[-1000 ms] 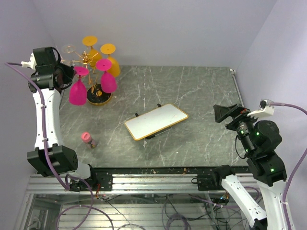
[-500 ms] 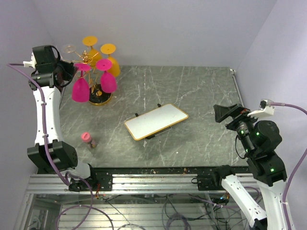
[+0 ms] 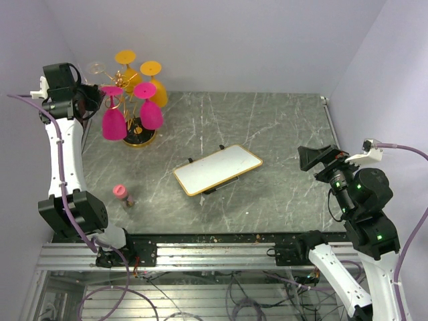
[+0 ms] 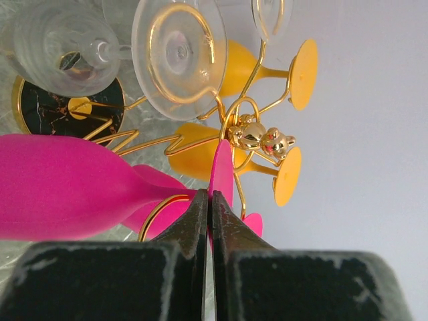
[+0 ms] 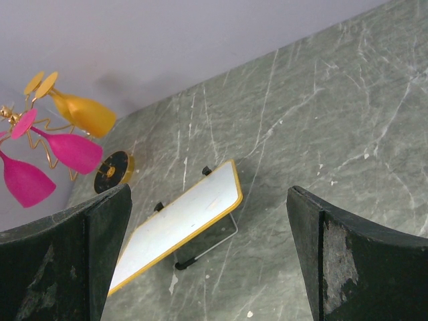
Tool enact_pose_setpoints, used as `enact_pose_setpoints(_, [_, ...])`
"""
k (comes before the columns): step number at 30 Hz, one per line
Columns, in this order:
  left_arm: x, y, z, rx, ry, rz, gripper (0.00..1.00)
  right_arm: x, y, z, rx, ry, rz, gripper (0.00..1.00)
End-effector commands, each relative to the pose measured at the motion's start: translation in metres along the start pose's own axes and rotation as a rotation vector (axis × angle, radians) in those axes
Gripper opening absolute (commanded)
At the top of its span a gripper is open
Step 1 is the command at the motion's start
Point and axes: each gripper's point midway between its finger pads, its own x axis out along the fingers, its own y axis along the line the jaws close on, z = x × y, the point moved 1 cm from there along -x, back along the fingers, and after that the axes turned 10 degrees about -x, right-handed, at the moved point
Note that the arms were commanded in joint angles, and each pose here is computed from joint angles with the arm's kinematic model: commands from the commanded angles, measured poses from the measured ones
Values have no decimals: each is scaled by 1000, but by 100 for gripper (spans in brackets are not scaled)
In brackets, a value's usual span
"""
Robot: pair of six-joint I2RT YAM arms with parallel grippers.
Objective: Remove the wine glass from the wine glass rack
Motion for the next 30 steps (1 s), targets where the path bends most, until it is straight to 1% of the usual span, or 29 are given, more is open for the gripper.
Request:
enact_pose_setpoints(1, [-9,-16,18,-43,-61,-41,7,-3,-2,6,18,-19,-14,100])
enact_pose_setpoints(4, [-15,-14,23,-65,-69,-37,7,-3,-1,7,20,-21,-12,100])
enact_pose_setpoints(9, [-31,-7,34,-97,-127,-4,7,-3,1,9,26,-23,-6,100])
enact_pose_setpoints(11, [-36,-13,36,-100,-143,-38,7,-2,1,8,26,-20,-9,100])
enact_pose_setpoints(12, [-35,-17,36,-98,-136,-68,7,-1,1,8,27,-19,-9,100])
enact_pose_setpoints(14, [-35,-16,35,-107,-112,-53,7,-1,0,6,29,-13,-10,100])
enact_pose_setpoints(16, [-41,-11,41,-92,-147,-5,7,0,1,6,34,-10,-10,100])
enact_pose_setpoints(18, [-53,-3,49,-97,-208,18,7,0,2,5,38,-5,-6,100])
enact_pose_setpoints(23, [-105,8,70,-133,-374,-1,7,3,7,2,41,11,21,99])
enact_pose_setpoints(27, [-159,16,87,-163,-535,-4,7,8,13,-1,46,22,52,99])
enact_pose_setpoints(29, [-185,5,88,-147,-560,-68,7,11,19,-5,52,34,86,99])
enact_pose_setpoints(30, [-194,-6,85,-81,-546,-112,7,12,23,-3,59,30,108,99])
